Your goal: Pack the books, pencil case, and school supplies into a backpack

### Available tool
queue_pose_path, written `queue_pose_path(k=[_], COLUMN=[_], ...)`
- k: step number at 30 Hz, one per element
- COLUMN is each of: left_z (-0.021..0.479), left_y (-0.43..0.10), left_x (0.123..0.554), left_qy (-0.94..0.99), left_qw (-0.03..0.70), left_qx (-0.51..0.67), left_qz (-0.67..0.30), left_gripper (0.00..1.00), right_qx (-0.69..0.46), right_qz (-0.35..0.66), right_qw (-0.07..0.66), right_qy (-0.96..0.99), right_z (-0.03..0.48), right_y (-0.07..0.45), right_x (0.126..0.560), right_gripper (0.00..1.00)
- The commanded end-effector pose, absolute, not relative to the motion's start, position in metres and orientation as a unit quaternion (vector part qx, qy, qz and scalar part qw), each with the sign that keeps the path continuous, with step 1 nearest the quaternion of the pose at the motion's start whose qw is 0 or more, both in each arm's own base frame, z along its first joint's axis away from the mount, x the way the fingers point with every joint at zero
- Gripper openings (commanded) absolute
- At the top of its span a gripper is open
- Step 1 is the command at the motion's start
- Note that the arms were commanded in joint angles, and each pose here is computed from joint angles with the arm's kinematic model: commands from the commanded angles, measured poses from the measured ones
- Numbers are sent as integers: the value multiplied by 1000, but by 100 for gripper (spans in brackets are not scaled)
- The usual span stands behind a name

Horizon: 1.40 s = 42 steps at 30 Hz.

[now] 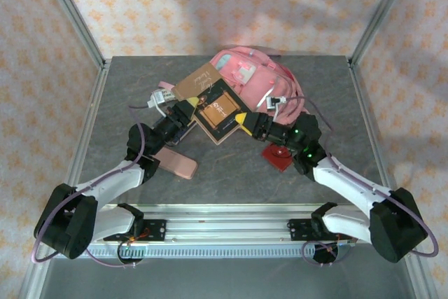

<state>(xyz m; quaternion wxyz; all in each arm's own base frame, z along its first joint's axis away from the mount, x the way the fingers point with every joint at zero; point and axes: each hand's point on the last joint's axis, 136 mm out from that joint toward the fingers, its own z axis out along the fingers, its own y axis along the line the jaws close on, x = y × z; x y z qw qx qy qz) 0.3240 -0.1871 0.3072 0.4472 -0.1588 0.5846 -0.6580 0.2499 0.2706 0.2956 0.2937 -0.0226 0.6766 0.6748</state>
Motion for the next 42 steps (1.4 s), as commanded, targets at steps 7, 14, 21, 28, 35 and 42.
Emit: queue_pose_path(k=[7, 14, 21, 28, 35, 42], left_z=[342, 336, 289, 232, 197, 159], left_y=[-197, -197, -215, -245, -307, -364], left_x=[315, 316, 337, 368, 406, 443], left_qy=[521, 533, 658, 796, 871, 898], left_qw=[490, 502, 503, 454, 401, 358], left_qx=[-148, -147, -102, -19, 97, 152], left_qz=[-683, -665, -551, -400, -266, -206], left_gripper=[0, 43, 76, 68, 67, 70], right_qx=[1, 22, 79, 201, 289, 336], right_qz=[695, 652, 585, 454, 350, 293], right_qw=[323, 327, 408, 477, 517, 542], right_qy=[643, 683, 697, 725, 725, 713], right_z=[317, 289, 300, 285, 274, 272], right_y=[282, 278, 210, 117, 56, 25], right_x=[260, 269, 288, 306, 305, 291], right_gripper=[47, 0, 0, 0, 0, 0])
